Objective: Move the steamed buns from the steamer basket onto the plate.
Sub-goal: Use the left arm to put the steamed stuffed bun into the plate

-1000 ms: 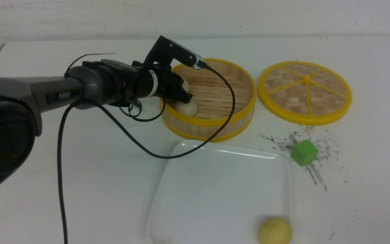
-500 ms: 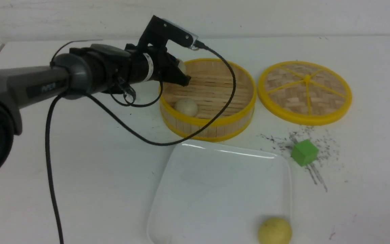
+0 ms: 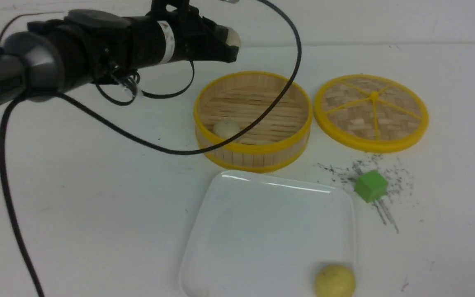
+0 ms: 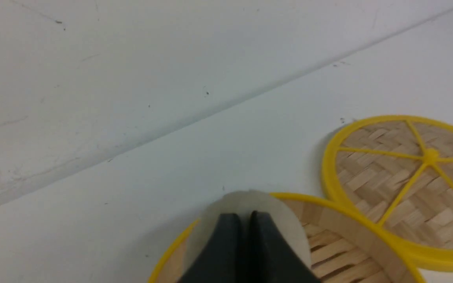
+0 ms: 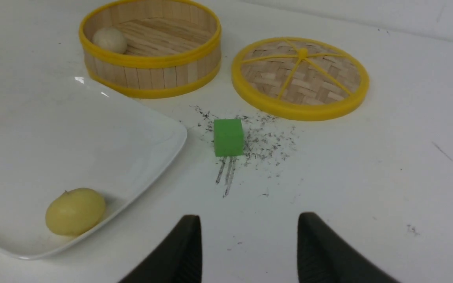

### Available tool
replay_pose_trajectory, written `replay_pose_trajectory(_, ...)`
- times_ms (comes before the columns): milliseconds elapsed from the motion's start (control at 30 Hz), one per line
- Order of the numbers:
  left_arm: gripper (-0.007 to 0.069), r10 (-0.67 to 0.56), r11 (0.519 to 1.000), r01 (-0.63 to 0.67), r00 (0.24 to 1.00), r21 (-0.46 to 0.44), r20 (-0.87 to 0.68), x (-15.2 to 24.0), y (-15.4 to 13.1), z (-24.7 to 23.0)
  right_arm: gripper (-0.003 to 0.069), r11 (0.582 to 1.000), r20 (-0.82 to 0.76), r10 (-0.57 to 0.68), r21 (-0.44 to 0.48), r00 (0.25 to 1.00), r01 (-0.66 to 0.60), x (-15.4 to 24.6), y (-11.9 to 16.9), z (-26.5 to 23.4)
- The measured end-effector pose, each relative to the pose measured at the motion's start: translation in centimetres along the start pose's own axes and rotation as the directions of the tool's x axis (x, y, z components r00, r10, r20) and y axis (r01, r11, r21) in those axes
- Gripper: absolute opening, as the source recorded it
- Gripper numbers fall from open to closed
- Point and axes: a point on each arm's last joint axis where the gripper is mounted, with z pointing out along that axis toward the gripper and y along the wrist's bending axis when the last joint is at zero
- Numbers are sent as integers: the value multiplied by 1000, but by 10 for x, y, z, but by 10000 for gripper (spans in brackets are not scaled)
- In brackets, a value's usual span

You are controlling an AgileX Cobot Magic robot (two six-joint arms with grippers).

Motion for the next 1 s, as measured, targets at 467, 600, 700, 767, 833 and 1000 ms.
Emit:
replay_pose_trajectory(467, 26, -167, 963, 184, 981, 196, -100, 31, -56, -97, 347, 1000, 1, -13, 16, 1000, 13, 0, -1, 0)
replay_pose_trajectory(600, 26, -231, 930, 265, 960, 255, -157, 46, -71, -117, 347, 1000, 1, -13, 16, 1000, 13, 0, -1, 0)
replay_pose_trajectory(700, 26, -261, 904, 312, 944, 292, -200, 57, -81, -129, 345, 1000, 1, -13, 16, 1000, 13, 0, -1, 0)
replay_pose_trajectory(767, 27, -283, 888, 344, 932, 305, -227, 64, -86, -135, 345, 1000, 1, -13, 16, 1000, 13, 0, -1, 0)
replay_pose_trajectory(833, 28, -304, 870, 378, 917, 316, -259, 71, -90, -139, 345, 1000, 1, -12, 14, 1000, 12, 0, -1, 0)
replay_pose_trajectory(1000, 29, -333, 816, 468, 861, 341, -384, 104, -102, -145, 345, 1000, 1, -5, 6, 1000, 5, 0, -1, 0)
